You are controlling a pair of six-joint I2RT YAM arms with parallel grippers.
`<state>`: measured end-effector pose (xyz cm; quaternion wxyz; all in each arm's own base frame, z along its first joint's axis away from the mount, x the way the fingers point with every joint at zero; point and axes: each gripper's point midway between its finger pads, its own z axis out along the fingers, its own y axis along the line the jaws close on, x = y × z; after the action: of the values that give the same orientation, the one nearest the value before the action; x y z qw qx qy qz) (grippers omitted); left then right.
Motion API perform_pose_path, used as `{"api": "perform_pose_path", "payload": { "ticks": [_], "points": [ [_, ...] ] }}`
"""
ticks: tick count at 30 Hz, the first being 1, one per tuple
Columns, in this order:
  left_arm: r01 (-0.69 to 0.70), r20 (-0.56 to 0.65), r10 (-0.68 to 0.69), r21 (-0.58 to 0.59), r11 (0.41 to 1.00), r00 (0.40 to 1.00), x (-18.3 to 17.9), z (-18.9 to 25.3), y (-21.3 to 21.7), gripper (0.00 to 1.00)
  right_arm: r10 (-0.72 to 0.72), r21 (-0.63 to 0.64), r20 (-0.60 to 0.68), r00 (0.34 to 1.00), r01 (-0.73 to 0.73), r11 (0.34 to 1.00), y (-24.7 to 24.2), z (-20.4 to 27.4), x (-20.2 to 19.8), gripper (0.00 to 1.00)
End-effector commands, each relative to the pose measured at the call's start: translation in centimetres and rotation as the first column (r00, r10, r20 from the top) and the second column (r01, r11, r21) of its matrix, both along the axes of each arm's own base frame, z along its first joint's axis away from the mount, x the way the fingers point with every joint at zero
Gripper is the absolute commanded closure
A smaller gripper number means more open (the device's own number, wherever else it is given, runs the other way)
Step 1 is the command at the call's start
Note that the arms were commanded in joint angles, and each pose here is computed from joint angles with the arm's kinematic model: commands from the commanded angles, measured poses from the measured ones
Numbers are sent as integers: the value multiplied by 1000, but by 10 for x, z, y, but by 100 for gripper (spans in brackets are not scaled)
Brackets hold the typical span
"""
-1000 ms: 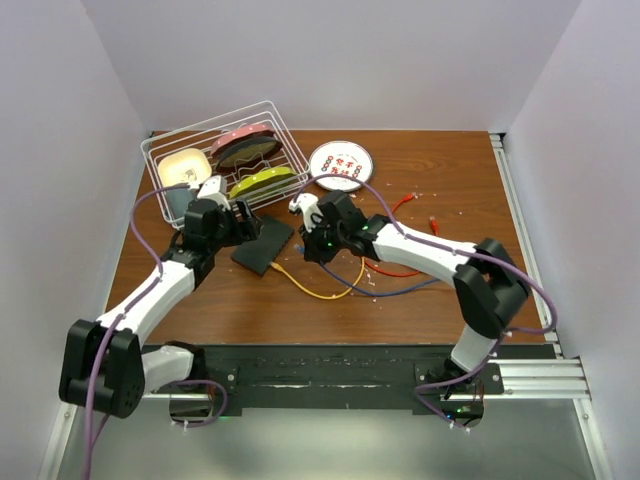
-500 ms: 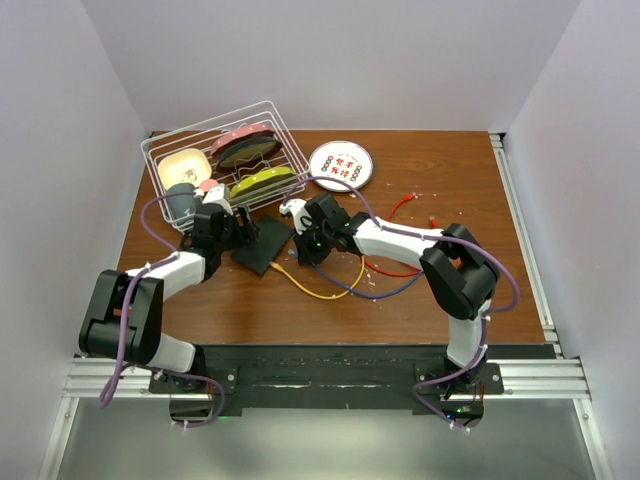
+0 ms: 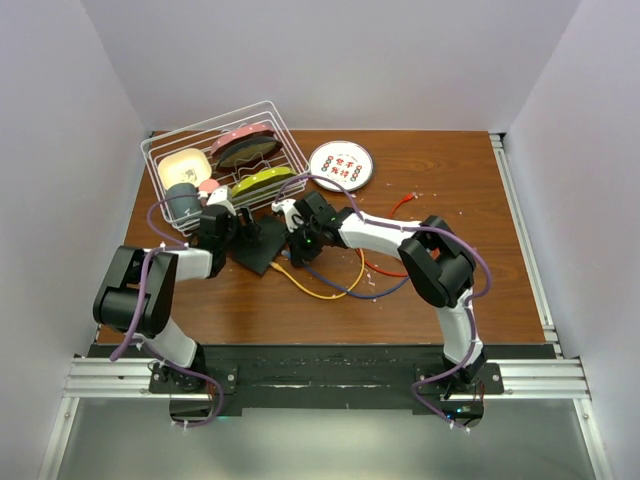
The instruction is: Insert the plug into the switch port
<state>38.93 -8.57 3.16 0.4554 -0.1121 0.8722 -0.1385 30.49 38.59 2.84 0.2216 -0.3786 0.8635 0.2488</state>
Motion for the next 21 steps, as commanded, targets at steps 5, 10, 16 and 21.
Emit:
{"api": "perform_pose_path", "payload": {
  "ticks": [5,10,16,21],
  "points": [
    [21,54,-21,-11,1000,998,12,10,-3,22,-32,2,-53,998,33,999,12,9,4,100],
    [54,36,-52,-41,998,998,6,7,-10,23,-48,-19,-76,996,47,999,10,7,0,100],
    [90,22,-88,-85,992,996,-2,1,-19,24,-49,-8,-86,995,49,999,9,2,-7,100],
    [107,31,-104,-112,988,994,-7,3,-24,25,-45,-20,-95,994,43,999,12,1,-11,100]
  ]
}}
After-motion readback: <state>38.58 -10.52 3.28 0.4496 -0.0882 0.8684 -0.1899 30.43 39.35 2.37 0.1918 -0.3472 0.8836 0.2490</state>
